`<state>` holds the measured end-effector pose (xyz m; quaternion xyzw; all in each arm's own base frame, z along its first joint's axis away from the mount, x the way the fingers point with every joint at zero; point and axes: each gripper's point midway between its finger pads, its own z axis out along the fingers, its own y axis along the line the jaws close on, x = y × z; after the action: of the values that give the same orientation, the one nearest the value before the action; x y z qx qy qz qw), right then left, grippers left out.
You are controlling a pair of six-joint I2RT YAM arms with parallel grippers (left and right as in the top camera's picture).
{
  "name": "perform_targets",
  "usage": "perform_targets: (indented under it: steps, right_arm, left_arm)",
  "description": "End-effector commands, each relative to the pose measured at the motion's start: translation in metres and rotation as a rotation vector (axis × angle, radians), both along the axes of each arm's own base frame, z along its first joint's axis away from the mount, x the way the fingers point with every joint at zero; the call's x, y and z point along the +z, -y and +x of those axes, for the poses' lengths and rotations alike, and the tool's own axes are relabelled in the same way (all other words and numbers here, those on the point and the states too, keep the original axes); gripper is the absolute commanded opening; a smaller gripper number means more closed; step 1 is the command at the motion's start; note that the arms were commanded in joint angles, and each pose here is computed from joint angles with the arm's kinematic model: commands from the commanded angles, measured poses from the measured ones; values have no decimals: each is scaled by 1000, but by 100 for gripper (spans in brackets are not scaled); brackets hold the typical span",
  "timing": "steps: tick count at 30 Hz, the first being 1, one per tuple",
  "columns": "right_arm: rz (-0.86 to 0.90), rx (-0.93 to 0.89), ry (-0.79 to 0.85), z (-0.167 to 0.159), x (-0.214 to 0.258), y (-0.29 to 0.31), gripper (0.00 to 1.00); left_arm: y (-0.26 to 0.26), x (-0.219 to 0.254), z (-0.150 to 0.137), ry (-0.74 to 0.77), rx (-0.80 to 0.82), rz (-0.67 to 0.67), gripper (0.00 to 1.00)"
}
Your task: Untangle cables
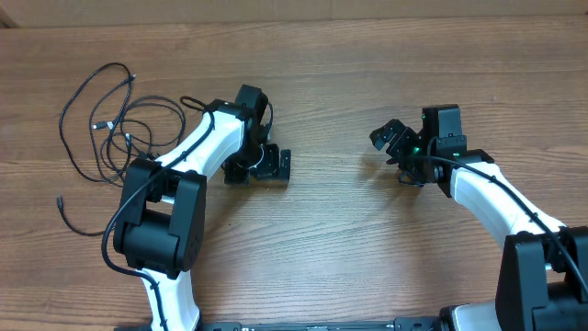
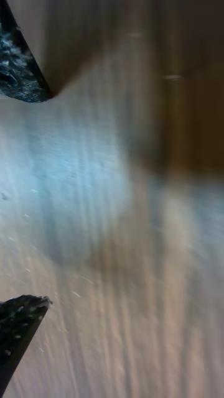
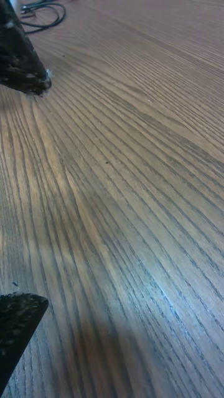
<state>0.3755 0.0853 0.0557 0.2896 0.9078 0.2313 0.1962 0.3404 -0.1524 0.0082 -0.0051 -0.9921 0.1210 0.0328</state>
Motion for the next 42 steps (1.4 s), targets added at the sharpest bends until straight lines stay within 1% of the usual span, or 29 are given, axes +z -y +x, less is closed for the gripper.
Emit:
perform_targets:
  steps: [1,5,7,9,15,16,20,22,25,28,31,35,38,42]
  right_arm:
    - [5,-1,-5,0,-2,0,100]
    - [6,-2,1,0,0,0,100]
    - [9,-1,24,1,8,0,100]
    - [11,-1,48,2,17,0,100]
    - [28,-1,200,4,73,-1,100]
    - [36,-1,276,2,101,0,100]
    - [50,0,396,-6,144,0,100]
    - [60,0,488,-16,177,1,100]
    - [70,0,575,-27,207,3,100]
    - [81,1,677,-46,241,5,100]
    - [92,1,781,-68,274,7,100]
    - [101,1,862,-95,298,10,100]
    - [108,3,919,-117,313,12,100]
    - [110,3,934,-137,316,15,100]
  left_arm:
    - [3,-26,3,-7,-6,-6,100]
    - [7,-25,15,44,-7,-22,100]
    - [9,-25,22,75,-7,-32,100]
    - [9,-29,23,74,-6,-28,100]
    - [12,-42,22,61,-16,-20,100]
    - [16,-42,20,61,-28,-20,100]
    - [27,-42,14,61,-60,-21,100]
    - [43,-42,6,61,-105,-23,100]
    - [63,-42,-6,60,-164,-25,100]
    - [84,-42,-20,60,-226,-27,100]
    - [94,-42,-28,59,-258,-28,100]
    - [98,-38,-30,66,-270,-31,100]
    - [99,-27,-26,93,-267,-44,100]
    - [100,-5,-17,147,-257,-68,100]
